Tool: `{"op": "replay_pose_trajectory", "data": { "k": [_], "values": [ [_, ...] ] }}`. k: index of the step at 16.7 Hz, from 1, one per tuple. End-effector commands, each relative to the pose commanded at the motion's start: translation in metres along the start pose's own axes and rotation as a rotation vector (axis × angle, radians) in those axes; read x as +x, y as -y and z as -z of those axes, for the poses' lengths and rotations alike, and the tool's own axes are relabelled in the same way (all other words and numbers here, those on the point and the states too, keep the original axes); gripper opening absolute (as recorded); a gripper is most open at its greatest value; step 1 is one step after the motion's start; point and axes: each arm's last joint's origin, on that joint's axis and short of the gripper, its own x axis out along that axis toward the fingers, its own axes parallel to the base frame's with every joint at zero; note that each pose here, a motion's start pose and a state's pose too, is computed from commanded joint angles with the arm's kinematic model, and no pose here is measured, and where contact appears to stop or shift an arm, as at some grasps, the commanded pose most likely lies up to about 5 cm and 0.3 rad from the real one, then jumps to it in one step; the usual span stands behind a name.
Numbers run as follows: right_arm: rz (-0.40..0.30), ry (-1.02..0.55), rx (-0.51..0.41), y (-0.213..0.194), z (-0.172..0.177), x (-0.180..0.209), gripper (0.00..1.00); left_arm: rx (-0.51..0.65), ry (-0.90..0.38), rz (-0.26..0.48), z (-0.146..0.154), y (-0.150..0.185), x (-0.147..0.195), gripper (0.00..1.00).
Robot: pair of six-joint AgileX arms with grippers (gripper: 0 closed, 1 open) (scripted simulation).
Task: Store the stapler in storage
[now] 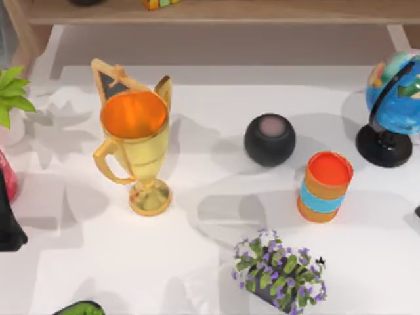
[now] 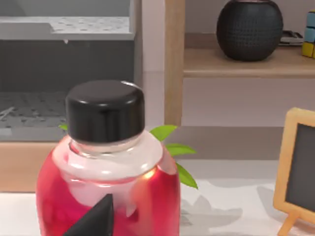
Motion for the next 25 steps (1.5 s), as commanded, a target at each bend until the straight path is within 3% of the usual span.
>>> {"op": "replay_pose_trajectory", "data": {
  "k": [7, 11, 24, 25],
  "values": [
    [-0.002, 0.0, 0.001, -0.001, -0.001, -0.055, 0.0, 0.0, 0.0, 0.0, 0.0, 0.0, 0.0, 1.0],
    [-0.002, 0.0, 0.002, -0.001, -0.001, -0.058, 0.0, 0.0, 0.0, 0.0, 0.0, 0.0, 0.0, 1.0],
    [-0.002, 0.0, 0.002, -0.001, -0.001, -0.058, 0.98, 0.0, 0.0, 0.0, 0.0, 0.0, 0.0, 1.0],
    [-0.002, 0.0, 0.002, -0.001, -0.001, -0.058, 1.0, 0.0, 0.0, 0.0, 0.0, 0.0, 0.0, 1.0]
  ]
}}
